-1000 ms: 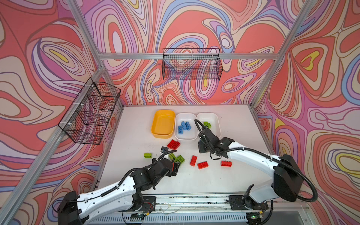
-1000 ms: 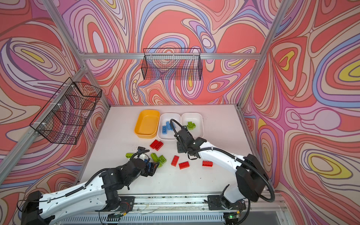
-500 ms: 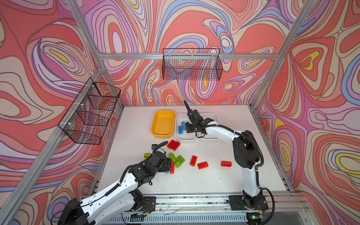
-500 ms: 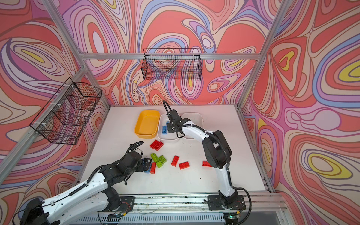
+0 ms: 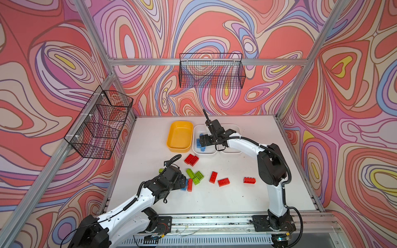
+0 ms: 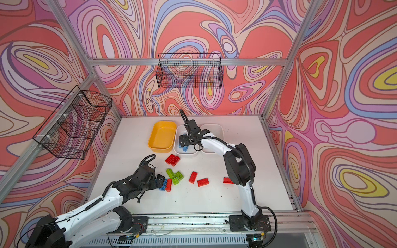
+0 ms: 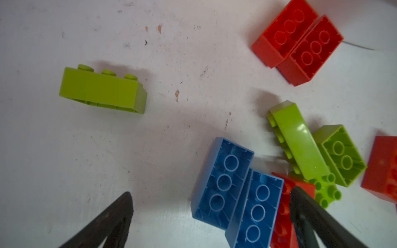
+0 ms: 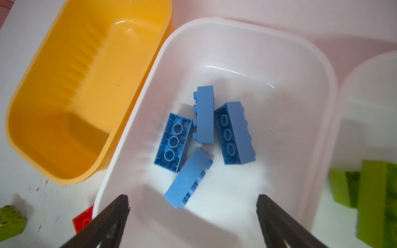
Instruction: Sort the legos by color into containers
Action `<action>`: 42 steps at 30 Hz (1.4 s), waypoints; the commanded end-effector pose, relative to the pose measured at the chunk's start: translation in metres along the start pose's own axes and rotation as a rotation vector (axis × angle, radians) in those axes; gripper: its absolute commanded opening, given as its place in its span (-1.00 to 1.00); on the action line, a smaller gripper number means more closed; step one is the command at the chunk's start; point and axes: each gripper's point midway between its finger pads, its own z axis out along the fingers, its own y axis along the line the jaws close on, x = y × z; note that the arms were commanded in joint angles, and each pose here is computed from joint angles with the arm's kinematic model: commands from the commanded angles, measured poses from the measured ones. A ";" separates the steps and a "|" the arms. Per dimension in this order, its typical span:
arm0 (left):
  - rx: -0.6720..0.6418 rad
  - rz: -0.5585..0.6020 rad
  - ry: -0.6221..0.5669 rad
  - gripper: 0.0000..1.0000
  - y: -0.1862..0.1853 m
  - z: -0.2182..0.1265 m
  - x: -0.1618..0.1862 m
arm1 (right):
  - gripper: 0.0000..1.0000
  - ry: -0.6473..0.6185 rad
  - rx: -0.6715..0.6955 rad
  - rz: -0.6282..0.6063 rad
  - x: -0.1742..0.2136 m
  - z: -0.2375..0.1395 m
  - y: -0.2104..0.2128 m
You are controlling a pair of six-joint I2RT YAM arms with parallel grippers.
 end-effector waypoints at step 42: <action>-0.143 -0.054 0.031 0.86 0.008 0.021 -0.032 | 0.96 -0.155 0.024 0.044 0.055 -0.141 -0.024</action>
